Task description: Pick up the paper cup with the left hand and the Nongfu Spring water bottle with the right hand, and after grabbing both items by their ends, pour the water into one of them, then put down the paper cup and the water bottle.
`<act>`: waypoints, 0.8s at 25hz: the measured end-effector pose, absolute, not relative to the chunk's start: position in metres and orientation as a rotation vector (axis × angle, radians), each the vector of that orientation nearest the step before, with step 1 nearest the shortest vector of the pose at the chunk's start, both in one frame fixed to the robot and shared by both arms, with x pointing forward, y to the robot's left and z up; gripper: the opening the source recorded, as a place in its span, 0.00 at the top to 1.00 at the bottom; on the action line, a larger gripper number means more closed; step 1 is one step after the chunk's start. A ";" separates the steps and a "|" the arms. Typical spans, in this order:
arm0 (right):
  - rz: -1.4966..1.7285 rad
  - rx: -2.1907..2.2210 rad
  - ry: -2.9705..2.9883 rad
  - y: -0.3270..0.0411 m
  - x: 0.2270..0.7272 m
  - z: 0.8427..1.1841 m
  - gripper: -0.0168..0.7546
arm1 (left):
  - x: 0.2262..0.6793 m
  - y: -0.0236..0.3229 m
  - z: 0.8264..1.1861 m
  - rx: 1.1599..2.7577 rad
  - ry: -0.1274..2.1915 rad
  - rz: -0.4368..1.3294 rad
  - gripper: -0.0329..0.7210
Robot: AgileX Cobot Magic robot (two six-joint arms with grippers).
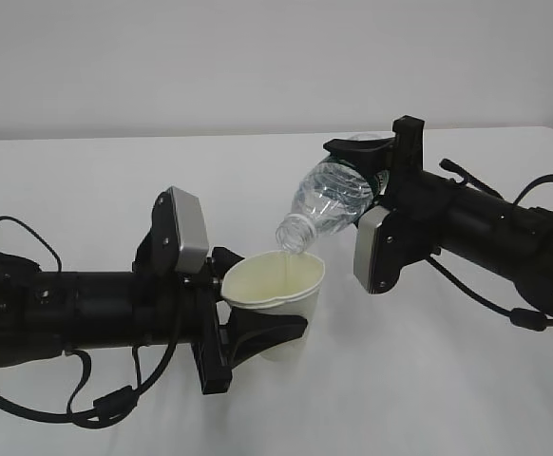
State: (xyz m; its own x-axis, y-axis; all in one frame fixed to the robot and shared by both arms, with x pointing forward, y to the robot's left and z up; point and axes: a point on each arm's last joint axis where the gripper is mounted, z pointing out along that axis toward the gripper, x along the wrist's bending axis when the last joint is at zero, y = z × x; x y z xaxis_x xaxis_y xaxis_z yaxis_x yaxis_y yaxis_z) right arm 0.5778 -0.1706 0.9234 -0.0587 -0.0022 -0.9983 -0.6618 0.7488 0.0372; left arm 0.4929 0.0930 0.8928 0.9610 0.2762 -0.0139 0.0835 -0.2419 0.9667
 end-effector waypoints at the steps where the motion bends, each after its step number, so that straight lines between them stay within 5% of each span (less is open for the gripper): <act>1: 0.586 -0.556 1.552 -0.171 0.578 0.923 0.43 | 0.493 0.093 0.893 1.814 0.265 0.184 0.39; 20: 0.579 -0.563 1.548 -0.171 0.578 0.923 0.43 | 0.493 0.093 0.893 1.814 0.263 0.186 0.39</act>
State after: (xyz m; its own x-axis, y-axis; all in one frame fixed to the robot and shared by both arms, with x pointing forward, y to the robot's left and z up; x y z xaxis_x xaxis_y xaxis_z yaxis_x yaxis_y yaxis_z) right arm 0.5778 -0.1706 0.9234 -0.0523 -0.0095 -0.9986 -0.6623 0.7487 0.0276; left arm 0.4929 0.0930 0.8928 0.9612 0.2756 -0.0116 0.0812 -0.2426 0.9667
